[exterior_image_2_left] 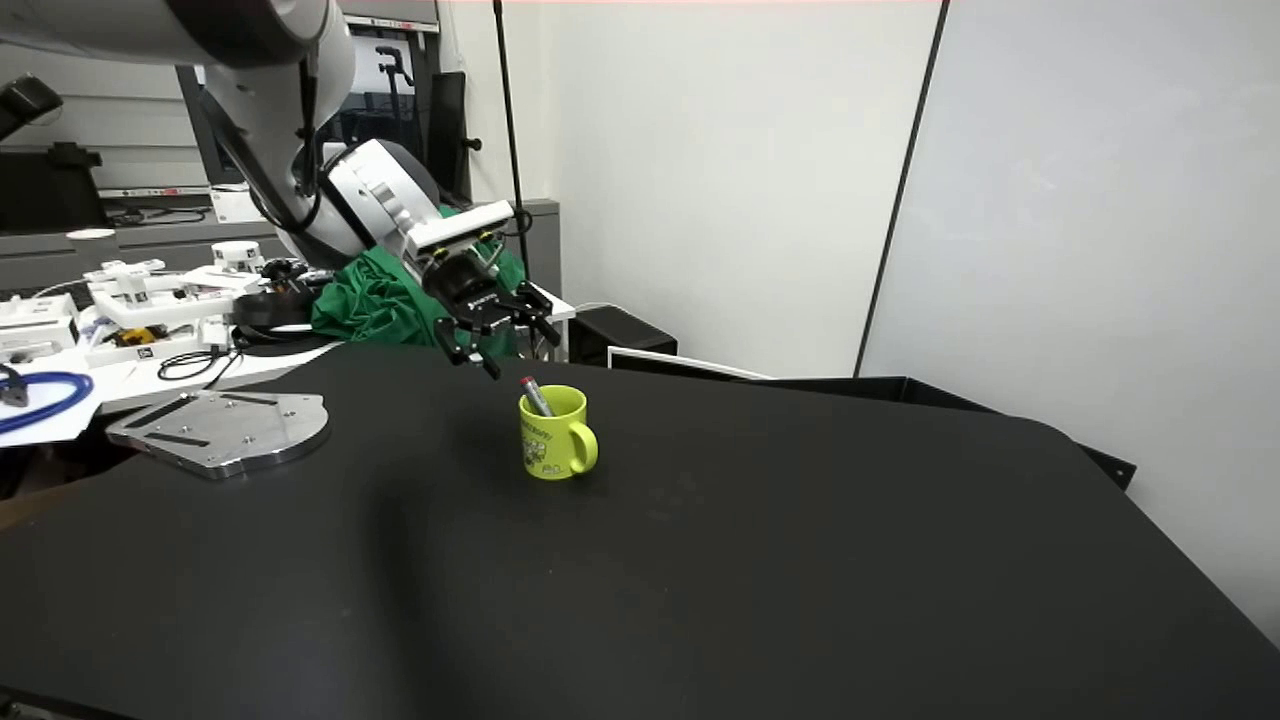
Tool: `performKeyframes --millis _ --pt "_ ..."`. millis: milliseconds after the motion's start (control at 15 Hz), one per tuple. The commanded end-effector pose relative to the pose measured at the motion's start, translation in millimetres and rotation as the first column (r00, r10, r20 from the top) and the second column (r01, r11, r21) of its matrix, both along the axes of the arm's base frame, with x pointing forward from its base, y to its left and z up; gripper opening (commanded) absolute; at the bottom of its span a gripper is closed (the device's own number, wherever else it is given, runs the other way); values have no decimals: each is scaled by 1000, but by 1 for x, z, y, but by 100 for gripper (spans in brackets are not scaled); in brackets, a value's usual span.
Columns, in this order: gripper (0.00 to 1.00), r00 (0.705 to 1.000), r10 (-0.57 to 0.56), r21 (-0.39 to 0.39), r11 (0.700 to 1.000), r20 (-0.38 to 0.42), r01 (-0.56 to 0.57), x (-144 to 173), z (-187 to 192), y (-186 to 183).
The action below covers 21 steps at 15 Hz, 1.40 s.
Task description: Pick the marker from the cup and put it on the table
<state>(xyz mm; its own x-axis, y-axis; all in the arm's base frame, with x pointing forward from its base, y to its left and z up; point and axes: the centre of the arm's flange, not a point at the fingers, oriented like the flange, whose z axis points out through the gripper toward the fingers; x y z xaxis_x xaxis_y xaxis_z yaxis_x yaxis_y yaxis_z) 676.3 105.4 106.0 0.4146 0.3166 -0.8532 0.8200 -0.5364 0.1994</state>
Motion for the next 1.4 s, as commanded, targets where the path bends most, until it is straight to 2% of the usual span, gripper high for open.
performKeyframes --millis 0,267,1000,1067,1133,1333 --pt "100 1000 -6 37 999 28 5 26 -6 25" --pt "100 999 -4 44 999 35 2 27 -15 32" --pt "100 998 -56 59 997 29 54 34 -27 11" --pt "75 998 -65 66 996 26 64 34 -28 9" --pt "73 997 -70 68 995 26 68 34 -28 8" --pt "51 996 -88 75 993 21 86 35 -30 7"
